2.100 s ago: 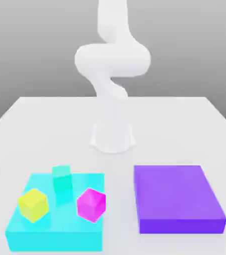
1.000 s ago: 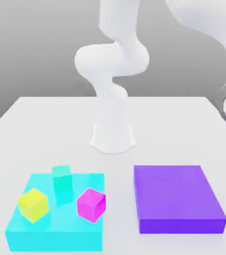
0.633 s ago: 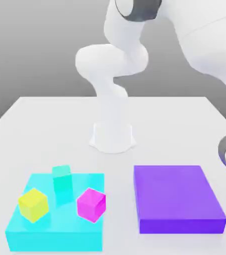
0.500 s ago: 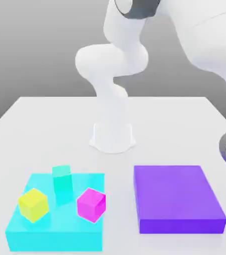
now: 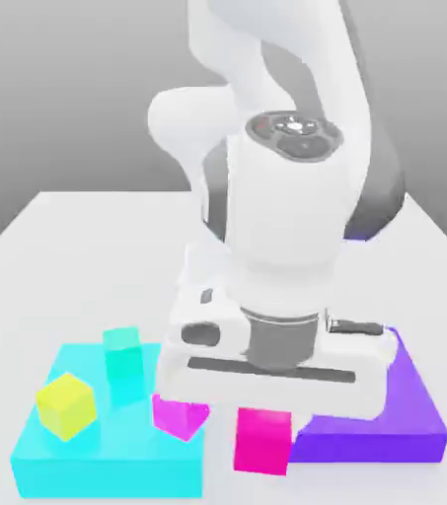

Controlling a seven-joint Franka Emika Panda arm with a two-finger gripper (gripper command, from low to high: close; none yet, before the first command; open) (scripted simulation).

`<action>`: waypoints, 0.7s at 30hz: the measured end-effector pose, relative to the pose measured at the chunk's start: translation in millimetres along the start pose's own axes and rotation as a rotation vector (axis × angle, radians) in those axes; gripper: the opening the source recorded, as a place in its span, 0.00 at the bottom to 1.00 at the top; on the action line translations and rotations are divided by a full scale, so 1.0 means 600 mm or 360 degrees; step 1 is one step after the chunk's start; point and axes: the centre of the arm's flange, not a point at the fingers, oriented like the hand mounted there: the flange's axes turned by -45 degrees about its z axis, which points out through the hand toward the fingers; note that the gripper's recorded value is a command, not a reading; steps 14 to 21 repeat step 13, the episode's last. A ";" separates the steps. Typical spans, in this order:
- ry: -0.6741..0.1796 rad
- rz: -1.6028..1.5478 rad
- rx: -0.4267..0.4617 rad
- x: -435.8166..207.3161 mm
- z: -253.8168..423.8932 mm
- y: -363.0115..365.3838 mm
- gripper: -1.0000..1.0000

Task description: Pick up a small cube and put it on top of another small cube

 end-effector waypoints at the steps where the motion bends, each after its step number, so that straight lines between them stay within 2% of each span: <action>1: -0.0003 0.0148 0.0004 0.001 -0.008 0.056 0.00; 5: -0.0017 0.0843 0.0042 -0.041 -0.039 0.306 0.00; 9: -0.0017 0.0873 0.0053 -0.050 0.035 0.294 0.00; 10: -0.0017 0.0865 0.0053 -0.051 0.052 0.289 1.00; 21: -0.0017 0.0865 0.0053 -0.051 0.052 0.289 1.00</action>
